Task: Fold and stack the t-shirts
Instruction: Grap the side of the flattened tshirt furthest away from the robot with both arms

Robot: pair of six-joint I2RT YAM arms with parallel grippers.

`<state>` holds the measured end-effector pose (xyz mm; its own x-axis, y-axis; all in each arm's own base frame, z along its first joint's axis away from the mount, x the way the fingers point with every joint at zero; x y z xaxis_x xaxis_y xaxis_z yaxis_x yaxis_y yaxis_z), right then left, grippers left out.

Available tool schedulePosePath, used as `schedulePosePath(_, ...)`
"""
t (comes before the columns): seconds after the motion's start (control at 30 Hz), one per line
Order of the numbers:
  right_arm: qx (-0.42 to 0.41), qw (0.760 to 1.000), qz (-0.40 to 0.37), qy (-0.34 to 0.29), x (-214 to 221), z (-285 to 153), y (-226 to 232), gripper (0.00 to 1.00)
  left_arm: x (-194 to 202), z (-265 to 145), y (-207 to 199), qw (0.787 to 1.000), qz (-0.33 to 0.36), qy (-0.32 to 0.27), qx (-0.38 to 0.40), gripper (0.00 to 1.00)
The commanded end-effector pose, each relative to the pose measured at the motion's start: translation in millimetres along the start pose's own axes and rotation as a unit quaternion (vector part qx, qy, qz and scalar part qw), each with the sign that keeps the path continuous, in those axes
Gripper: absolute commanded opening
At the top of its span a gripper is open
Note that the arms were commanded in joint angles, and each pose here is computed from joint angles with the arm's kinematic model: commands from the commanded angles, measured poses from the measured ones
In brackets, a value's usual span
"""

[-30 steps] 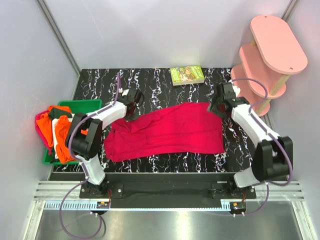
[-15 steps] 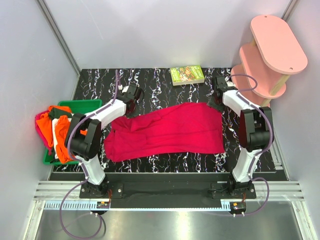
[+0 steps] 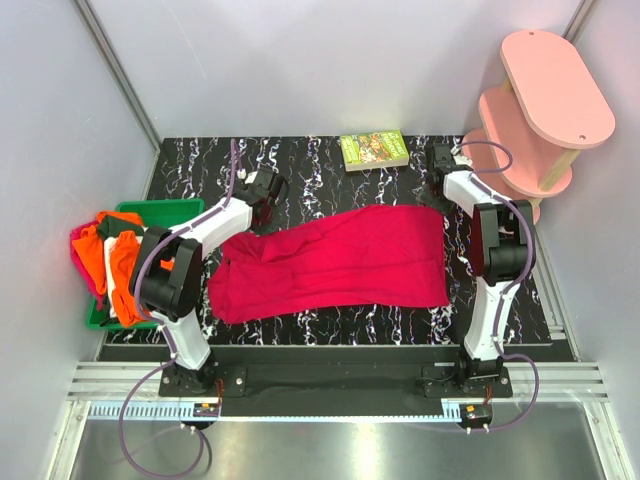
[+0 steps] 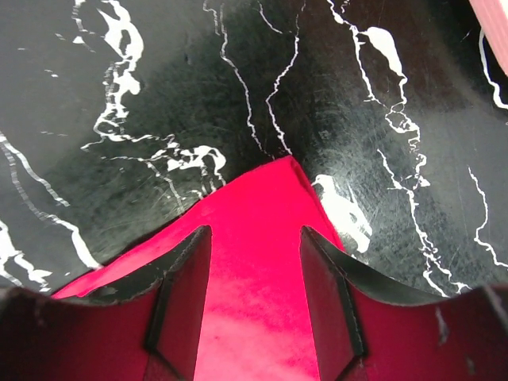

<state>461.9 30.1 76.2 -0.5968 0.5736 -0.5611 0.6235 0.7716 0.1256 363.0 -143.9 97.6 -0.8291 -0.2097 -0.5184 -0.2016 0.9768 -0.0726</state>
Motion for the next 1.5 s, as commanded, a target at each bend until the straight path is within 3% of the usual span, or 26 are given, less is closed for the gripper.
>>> schedulePosePath(0.0, 0.011, 1.000, 0.004, -0.024, -15, 4, 1, 0.57, -13, -7, -7, 1.000, -0.009, -0.019, 0.014, 0.00)
schedulePosePath(0.73, 0.040, 0.999, 0.007, 0.017, -4, 38, -20, 0.57, -9, -1, -7, 1.000, -0.009, -0.010, 0.008, 0.00)
schedulePosePath(0.83, 0.040, 0.999, 0.006, 0.024, -2, 39, -21, 0.52, -9, -1, -7, 1.000, -0.010, -0.011, 0.007, 0.00)
schedulePosePath(0.97, 0.044, 0.998, 0.006, 0.034, 1, 38, -23, 0.29, -10, -1, -7, 1.000, -0.011, -0.011, 0.007, 0.00)
schedulePosePath(1.0, 0.047, 0.998, 0.006, 0.036, 2, 39, -24, 0.17, -10, -1, -7, 1.000, -0.012, -0.012, 0.007, 0.00)
schedulePosePath(1.1, 0.048, 0.998, 0.011, 0.036, 2, 35, -25, 0.00, -10, -1, -7, 1.000, -0.010, -0.013, 0.006, 0.00)
schedulePosePath(1.27, 0.039, 0.999, 0.017, 0.010, -15, 17, -22, 0.00, -24, -8, -7, 0.999, -0.005, -0.032, 0.004, 0.00)
schedulePosePath(1.47, -0.015, 0.999, 0.029, -0.022, -49, -15, -1, 0.00, -68, -27, -8, 0.997, -0.011, -0.082, 0.003, 0.00)
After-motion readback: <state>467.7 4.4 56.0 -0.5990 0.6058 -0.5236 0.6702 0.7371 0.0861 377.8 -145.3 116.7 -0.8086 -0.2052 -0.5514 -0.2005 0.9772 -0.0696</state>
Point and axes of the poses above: each gripper's point midway between its finger pads, its own z axis out along the fingers, its own y axis along the line the jaws close on, x = y × z, the point moved 4 cm from there along -z, back along the fingers, and after that the axes turned 6 degrees about z, right-handed, at the moved point
